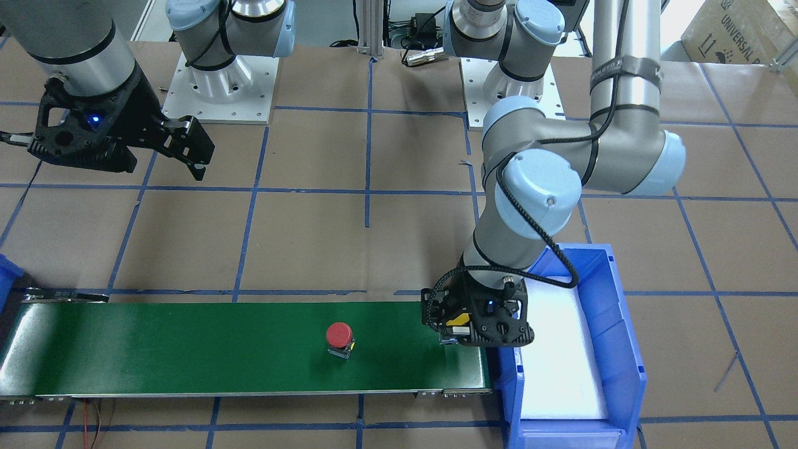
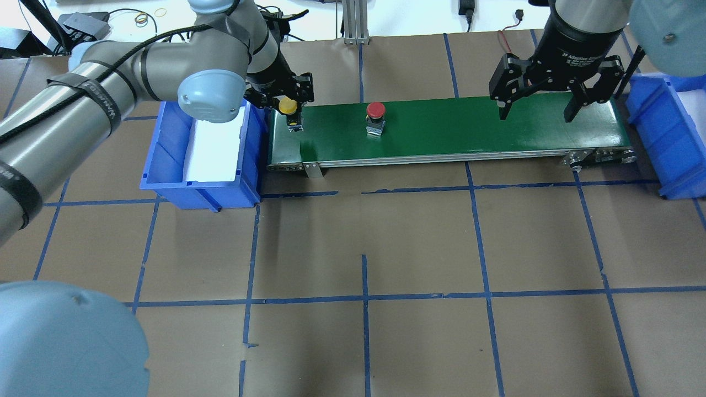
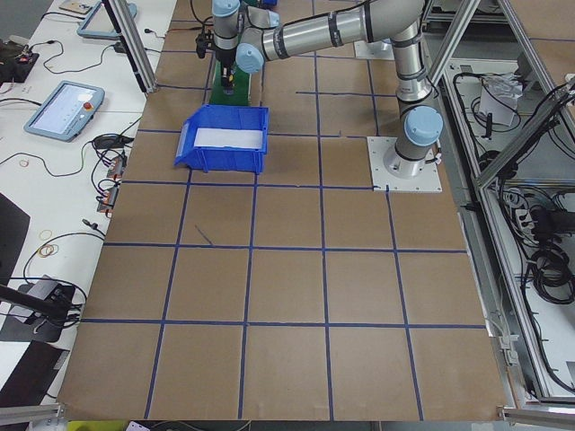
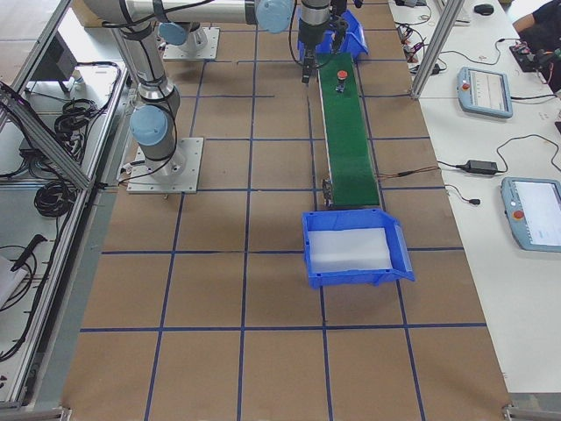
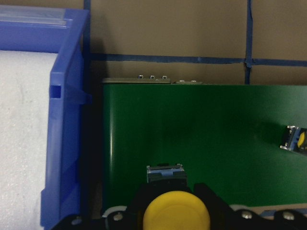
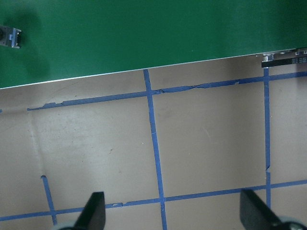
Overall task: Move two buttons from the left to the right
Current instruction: 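Carry the yellow button with the left gripper onto the conveyor belt, then release the yellow button on the belt and withdraw the left gripper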
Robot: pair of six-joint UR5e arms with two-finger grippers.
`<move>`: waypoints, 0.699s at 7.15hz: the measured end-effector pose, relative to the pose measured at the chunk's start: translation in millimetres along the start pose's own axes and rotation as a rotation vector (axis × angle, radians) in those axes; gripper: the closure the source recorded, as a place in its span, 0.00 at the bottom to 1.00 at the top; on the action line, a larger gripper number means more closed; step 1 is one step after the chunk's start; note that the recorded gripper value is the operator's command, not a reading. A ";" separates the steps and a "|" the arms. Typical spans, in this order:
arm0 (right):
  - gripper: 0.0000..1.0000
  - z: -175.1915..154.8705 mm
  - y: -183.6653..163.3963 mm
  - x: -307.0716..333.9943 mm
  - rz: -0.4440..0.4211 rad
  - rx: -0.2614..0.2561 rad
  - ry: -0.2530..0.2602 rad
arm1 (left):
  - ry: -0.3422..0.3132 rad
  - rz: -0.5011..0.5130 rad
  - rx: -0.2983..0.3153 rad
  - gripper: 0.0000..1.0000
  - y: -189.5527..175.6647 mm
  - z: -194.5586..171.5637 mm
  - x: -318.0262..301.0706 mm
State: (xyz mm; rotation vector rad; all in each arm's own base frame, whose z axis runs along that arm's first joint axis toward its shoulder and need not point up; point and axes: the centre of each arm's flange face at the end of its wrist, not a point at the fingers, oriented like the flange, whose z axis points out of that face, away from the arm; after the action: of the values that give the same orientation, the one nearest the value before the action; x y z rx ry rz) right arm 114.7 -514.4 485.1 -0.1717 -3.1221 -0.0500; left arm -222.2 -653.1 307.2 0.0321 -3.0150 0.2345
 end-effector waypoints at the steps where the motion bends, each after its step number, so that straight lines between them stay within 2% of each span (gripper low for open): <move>1: 0.00 0.2 0.1 0.0 0.000 -0.001 0.000 | 0.001 0.001 0.000 0.69 -2.3 16.2 0.0; 2: 0.00 0.4 -0.1 0.4 0.000 -0.001 0.000 | 0.005 0.001 -0.001 0.12 -2.2 23.8 0.0; 3: 0.00 0.3 -0.3 0.9 0.001 -0.001 0.000 | 0.016 0.001 -0.001 0.03 -1.6 25.4 1.1; 5: 0.00 0.5 -0.2 1.1 0.002 -0.002 0.000 | 0.030 0.005 0.007 0.00 -2.3 19.1 3.1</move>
State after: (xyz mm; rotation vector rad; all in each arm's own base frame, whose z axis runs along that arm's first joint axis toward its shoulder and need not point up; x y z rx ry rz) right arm 113.5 -514.4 484.6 -0.1745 -3.1219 -0.0531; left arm -227.4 -658.4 289.2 0.0222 -2.9852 0.2431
